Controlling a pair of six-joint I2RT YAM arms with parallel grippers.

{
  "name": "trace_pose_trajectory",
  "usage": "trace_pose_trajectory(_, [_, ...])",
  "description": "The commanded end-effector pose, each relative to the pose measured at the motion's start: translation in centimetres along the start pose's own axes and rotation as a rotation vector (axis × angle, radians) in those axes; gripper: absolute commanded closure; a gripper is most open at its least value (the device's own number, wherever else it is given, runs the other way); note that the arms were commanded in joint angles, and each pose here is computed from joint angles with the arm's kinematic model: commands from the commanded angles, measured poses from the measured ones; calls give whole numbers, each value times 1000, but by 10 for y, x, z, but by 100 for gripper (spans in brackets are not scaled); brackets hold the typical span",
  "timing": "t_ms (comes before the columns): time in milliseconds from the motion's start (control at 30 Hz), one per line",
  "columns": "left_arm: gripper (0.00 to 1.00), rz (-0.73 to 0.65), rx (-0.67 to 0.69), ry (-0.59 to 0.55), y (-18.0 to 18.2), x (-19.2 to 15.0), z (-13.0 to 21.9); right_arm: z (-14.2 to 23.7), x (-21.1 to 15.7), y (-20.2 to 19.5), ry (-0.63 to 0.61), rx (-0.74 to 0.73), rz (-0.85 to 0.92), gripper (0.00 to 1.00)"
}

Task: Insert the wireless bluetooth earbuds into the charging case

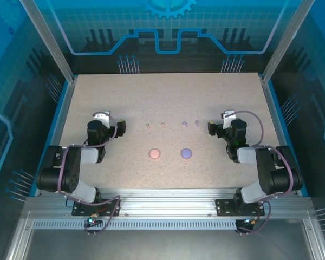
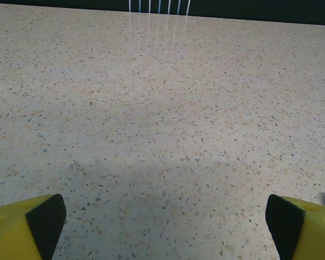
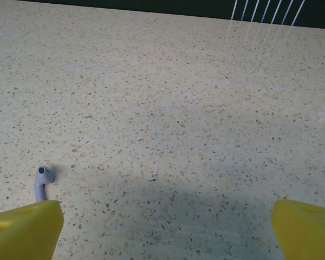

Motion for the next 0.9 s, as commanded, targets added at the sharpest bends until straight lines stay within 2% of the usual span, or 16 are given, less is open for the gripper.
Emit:
trace_pose_trajectory(0, [1,-1,-20,-11,0,3,-1,-3,7,-3,-17,5,7,0])
trace_pose_trajectory(867, [1,13,14,-2,3,2,-2,-3,7,-3,-13,5,5,0])
Point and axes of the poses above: each hand's point on the last joint's axis, 136 mm out from that joint toward the fingers, its own z axis back along the fingers, its own y axis along the line the jaws close on, x = y × z, the point moved 7 cm from there along z, back along the fingers, and after that the axes turned 15 degrees about -z, right-handed, at the moved point
